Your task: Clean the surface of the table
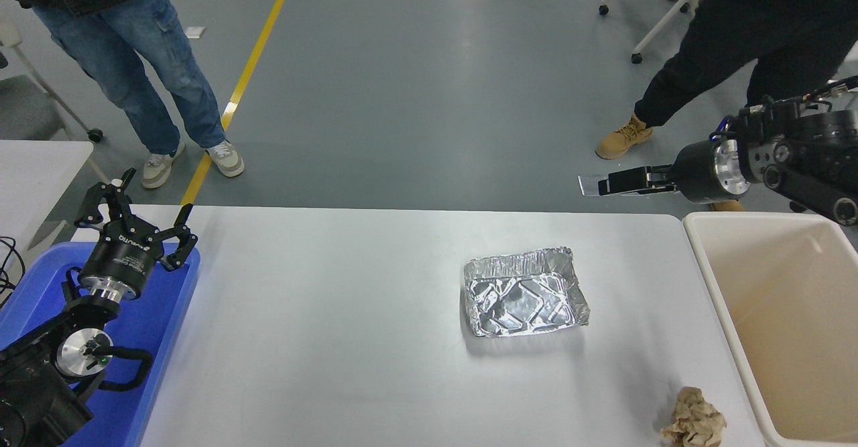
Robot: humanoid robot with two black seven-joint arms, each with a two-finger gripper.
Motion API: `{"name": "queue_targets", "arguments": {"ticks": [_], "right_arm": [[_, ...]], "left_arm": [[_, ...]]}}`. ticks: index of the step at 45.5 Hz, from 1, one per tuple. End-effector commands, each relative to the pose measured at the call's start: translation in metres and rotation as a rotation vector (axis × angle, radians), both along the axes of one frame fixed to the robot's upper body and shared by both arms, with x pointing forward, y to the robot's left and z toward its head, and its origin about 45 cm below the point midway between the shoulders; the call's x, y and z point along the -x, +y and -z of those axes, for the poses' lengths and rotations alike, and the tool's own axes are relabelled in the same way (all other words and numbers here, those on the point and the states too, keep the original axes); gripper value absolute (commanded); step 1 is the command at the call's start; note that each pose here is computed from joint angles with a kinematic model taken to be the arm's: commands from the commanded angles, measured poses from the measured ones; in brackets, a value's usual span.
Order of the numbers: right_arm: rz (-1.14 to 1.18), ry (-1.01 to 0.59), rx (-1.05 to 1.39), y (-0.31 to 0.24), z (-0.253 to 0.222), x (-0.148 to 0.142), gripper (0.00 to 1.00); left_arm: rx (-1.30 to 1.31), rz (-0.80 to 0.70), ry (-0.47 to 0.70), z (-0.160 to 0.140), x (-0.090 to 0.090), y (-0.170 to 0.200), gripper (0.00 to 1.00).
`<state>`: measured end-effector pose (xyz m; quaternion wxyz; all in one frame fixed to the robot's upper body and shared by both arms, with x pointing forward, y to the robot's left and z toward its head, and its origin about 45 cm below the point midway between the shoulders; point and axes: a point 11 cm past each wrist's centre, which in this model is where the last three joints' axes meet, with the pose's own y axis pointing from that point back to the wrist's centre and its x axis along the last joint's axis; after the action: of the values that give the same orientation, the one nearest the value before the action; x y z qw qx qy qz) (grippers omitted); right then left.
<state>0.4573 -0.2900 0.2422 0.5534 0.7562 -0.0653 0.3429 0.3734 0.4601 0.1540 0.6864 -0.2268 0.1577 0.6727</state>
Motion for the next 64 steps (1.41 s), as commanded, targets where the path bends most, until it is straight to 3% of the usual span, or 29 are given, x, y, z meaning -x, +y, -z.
{"name": "queue_targets", "arguments": {"ticks": [1, 48, 64], "right_arm": [[-0.12, 0.051, 0.137, 0.02, 0.026, 0.009, 0.98], [-0.125, 0.004, 0.091, 0.028, 0.14, 0.044, 0.91], [-0.06, -0.052, 0.055, 0.027, 0.149, 0.038, 0.74]], "left_arm": [[0.0, 0.0, -0.001, 0.0, 0.0, 0.0, 1.0], [0.001, 0.001, 0.0, 0.0, 0.0, 0.0, 1.0], [0.0, 0.0, 0.0, 0.0, 0.0, 0.0, 1.0]]}}
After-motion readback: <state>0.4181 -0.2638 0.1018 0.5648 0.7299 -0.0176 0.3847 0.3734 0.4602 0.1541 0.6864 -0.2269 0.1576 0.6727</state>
